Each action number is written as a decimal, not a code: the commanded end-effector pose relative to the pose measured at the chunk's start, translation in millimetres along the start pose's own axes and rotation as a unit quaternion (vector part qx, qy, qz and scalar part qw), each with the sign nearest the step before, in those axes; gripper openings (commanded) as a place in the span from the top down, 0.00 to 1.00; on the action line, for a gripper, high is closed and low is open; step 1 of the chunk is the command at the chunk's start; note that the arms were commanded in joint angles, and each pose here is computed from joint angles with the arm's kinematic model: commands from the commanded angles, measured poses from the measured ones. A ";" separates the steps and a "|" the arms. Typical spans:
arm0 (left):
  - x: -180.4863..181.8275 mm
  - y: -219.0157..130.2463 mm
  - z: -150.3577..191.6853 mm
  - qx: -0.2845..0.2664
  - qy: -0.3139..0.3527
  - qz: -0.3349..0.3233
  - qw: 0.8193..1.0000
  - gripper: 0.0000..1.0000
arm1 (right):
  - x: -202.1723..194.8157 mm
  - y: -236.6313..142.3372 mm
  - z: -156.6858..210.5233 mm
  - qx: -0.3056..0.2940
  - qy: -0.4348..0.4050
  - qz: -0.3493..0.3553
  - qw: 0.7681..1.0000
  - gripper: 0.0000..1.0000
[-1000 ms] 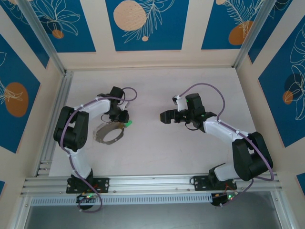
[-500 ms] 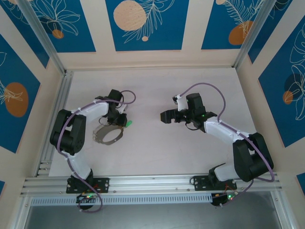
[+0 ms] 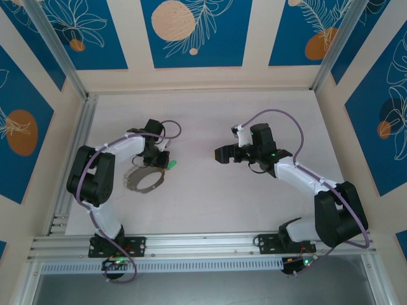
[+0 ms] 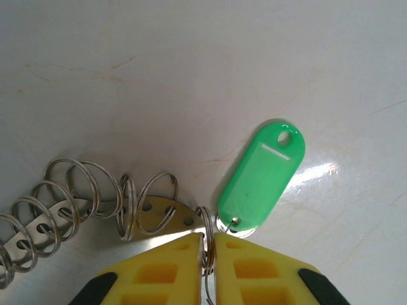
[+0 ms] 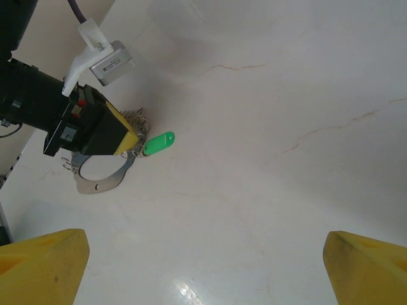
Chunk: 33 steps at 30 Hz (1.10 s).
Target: Put the keys on the keyring
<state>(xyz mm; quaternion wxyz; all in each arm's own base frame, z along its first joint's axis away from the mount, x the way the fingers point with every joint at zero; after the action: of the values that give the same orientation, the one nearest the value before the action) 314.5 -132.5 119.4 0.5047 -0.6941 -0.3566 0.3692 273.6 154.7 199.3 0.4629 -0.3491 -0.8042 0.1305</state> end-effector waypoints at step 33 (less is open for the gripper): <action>-12.0 -7.9 2.2 -0.019 0.032 0.000 0.999 1.00 | 6.8 -48.8 1.3 -0.052 -0.020 -0.008 0.998 0.05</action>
<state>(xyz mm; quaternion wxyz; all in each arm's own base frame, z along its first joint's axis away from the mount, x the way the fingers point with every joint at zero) 313.3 -136.1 114.8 0.5070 -0.7019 -0.3586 0.3487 255.6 126.1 230.8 0.4262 -0.3739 -0.8194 0.0849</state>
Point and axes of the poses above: each hand's point on the last joint's axis, 136 mm out from that joint toward the fingers, its own y axis out along the fingers, its own x axis along the line the jaws close on, z = x × y, the point moved 9 cm from there along -y, back along the fingers, and after that the axes turned 13 degrees about y, right-handed, at the moved point
